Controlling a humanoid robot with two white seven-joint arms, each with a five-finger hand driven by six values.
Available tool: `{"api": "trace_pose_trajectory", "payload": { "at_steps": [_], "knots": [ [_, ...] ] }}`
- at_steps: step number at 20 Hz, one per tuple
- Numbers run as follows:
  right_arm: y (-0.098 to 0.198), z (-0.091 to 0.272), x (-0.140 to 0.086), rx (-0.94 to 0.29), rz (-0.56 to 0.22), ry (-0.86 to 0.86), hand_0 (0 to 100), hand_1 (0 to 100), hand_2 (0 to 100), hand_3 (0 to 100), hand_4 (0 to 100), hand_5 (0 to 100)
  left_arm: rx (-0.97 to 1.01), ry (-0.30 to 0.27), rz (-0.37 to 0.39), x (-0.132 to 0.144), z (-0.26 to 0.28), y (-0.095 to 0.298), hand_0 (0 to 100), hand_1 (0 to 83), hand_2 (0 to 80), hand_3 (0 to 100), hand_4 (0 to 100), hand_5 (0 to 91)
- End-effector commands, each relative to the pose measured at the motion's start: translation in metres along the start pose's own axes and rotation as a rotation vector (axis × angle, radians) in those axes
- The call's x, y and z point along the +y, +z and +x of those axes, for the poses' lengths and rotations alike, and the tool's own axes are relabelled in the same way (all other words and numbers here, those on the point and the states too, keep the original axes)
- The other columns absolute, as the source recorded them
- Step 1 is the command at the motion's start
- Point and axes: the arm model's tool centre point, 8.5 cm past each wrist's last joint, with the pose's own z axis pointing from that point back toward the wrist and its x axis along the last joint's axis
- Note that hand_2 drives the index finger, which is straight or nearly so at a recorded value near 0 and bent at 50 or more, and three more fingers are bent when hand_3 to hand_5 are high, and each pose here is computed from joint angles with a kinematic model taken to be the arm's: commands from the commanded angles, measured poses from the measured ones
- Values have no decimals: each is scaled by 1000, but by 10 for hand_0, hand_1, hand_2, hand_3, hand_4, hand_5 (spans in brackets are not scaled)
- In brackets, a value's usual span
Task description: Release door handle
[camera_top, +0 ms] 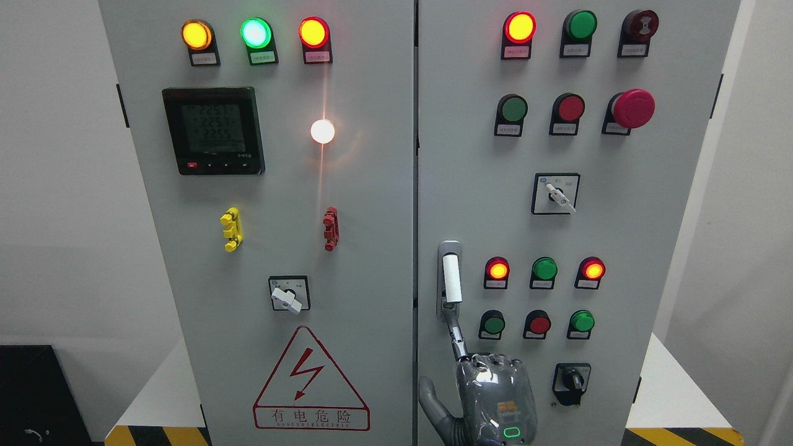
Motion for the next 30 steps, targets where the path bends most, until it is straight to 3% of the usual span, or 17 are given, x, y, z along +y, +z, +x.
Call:
{"api": "trace_pose_trajectory", "payload": {
  "at_steps": [1,27,30],
  "knots": [
    [0,0,-2,1,-7,-1,490,303,45,1000,1000,1000,0,0,-1,0,0,0,120,556,0,0,0,0],
    [-2,2,-15,-11,-49,9,490,301,44,1000,1000,1000,0,0,-1,0,0,0,120,556,0,0,0,0],
    [-2,2,-16,-11,-51,8,490,301,112,1000,1000,1000,-2,0,-1,0,0,0,120,556,0,0,0,0]
  ]
}}
